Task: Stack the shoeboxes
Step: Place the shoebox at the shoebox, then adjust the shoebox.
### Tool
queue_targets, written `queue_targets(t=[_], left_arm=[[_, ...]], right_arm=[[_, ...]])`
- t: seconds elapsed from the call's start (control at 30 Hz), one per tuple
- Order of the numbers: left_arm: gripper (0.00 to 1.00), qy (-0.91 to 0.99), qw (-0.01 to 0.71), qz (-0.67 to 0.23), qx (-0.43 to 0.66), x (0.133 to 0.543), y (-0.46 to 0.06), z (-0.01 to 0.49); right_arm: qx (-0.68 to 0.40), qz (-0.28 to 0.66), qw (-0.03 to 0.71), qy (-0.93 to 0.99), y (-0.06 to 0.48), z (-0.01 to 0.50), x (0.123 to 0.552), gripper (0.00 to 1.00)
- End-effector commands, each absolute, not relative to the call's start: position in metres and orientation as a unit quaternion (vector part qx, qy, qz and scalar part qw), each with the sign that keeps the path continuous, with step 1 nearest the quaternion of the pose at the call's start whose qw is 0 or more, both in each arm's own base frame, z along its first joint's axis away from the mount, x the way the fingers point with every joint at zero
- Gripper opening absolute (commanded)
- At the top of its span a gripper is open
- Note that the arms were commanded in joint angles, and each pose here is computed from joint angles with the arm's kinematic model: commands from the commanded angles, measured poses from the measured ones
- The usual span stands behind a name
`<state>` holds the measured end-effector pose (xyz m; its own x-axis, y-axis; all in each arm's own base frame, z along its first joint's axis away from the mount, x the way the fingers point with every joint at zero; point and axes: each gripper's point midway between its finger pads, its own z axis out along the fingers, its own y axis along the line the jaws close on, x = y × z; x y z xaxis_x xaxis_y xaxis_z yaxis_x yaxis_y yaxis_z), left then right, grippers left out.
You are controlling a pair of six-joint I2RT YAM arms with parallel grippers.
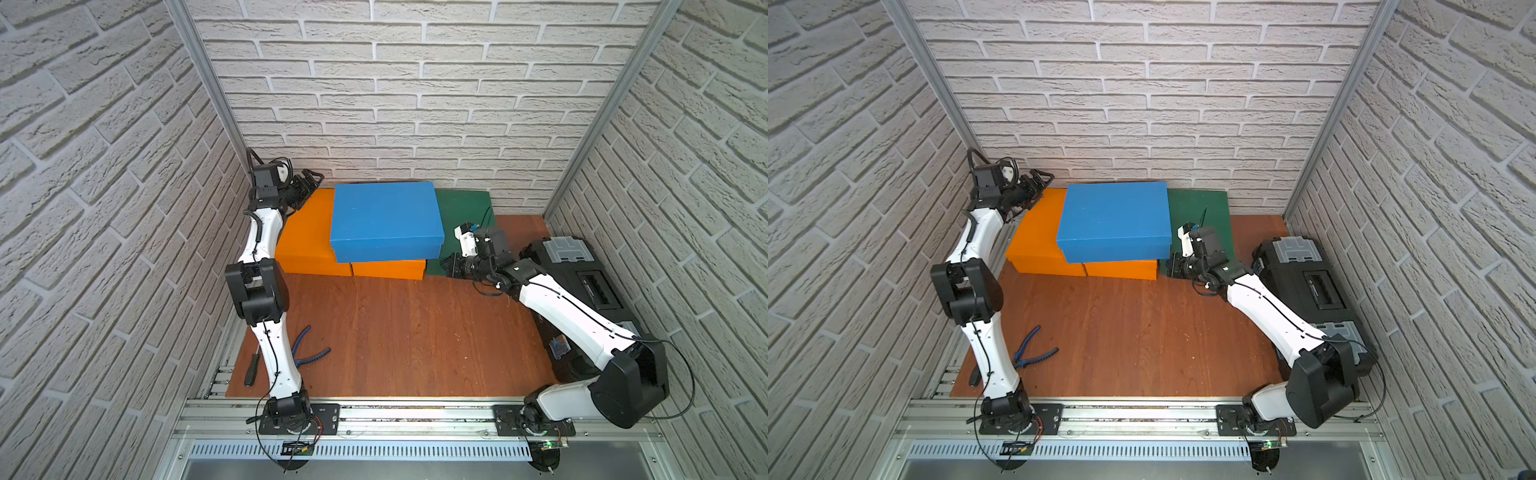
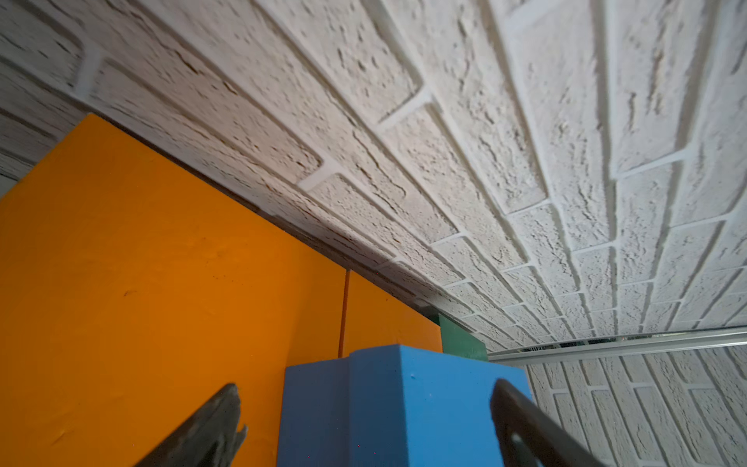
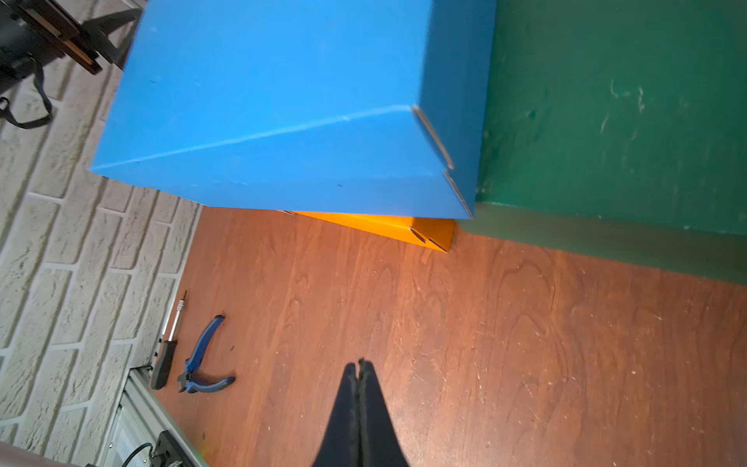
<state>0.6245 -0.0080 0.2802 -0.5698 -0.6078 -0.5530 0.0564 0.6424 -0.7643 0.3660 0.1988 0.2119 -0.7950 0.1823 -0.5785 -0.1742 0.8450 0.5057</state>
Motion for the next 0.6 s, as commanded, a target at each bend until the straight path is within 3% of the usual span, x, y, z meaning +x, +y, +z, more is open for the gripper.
queue_targets(t=[0.0, 0.57], left_arm=[[0.96, 0.795, 0.431, -0.403, -0.140, 0.630, -0.026, 0.288], [0.95, 0.753, 0.416, -0.499, -0.107, 0.662, -0.091, 0.289]], right_arm=[[0.012, 0.282, 0.332, 0.900, 0.205, 0.212, 0.384, 0.03], [0.064, 0.297, 0.335, 0.892, 0.192, 0.206, 0.485, 0.08]])
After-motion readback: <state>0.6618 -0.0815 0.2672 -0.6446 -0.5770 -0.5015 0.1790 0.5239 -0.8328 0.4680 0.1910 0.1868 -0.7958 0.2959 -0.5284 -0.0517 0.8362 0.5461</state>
